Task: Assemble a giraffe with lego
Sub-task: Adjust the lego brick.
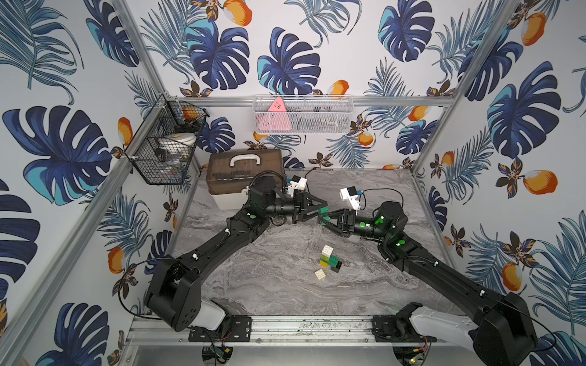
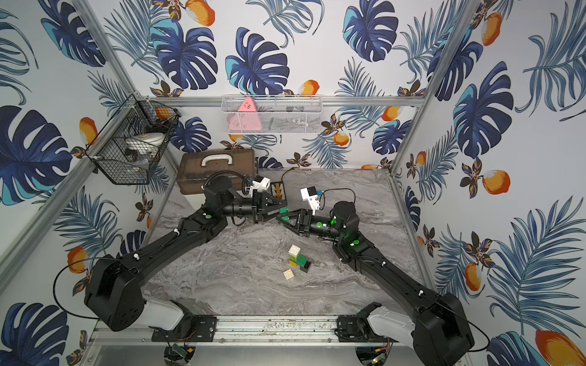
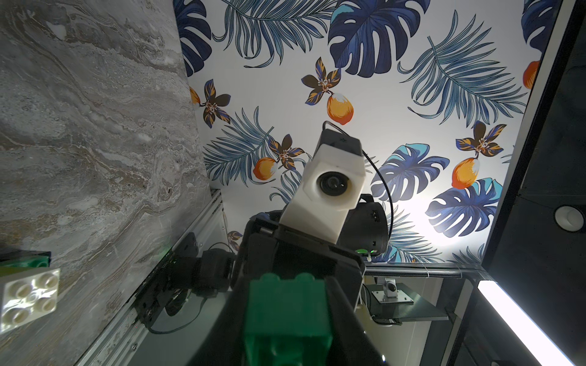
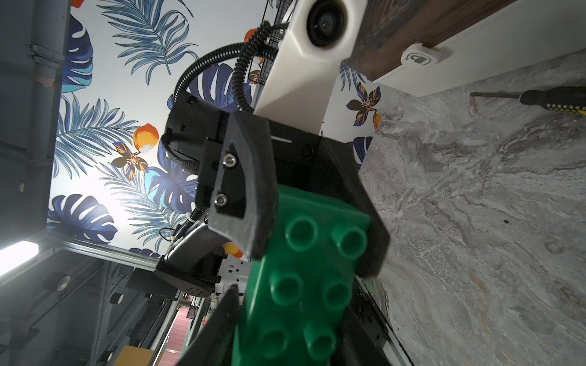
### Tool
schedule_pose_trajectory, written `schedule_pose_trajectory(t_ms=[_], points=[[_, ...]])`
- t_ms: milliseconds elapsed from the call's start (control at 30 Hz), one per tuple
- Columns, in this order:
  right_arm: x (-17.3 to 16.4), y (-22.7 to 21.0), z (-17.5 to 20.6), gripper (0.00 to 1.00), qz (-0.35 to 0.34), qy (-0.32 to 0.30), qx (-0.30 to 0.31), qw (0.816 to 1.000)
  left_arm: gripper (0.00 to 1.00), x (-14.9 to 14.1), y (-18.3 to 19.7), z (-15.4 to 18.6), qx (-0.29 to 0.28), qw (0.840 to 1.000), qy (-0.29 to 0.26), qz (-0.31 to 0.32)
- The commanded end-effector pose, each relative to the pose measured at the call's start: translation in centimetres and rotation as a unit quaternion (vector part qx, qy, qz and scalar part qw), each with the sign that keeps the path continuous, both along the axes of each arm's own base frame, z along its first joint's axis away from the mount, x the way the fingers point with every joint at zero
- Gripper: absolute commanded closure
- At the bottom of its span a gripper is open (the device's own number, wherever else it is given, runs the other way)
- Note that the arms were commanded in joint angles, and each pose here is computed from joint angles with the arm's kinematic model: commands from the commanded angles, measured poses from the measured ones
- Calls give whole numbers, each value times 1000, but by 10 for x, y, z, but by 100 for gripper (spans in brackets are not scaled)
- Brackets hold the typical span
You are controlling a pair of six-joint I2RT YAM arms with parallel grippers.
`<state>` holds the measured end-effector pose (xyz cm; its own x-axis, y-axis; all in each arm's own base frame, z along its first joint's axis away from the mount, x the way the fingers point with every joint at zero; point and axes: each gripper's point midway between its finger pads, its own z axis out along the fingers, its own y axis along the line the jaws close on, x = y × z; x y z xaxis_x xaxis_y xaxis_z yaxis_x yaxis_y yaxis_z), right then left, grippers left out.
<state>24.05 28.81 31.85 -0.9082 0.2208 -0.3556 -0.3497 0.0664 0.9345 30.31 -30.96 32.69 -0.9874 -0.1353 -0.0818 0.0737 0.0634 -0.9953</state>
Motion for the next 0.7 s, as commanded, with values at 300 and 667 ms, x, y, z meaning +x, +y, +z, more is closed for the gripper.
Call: schedule_pose_trajectory(t_ms=[300, 667], points=[[7, -4, 7, 83, -23, -19, 2, 1000, 64, -10, -1, 9, -6, 1000, -8, -28], [3, -6, -15, 85, -12, -31, -83, 996, 17, -9, -1, 6, 15, 999, -13, -31]])
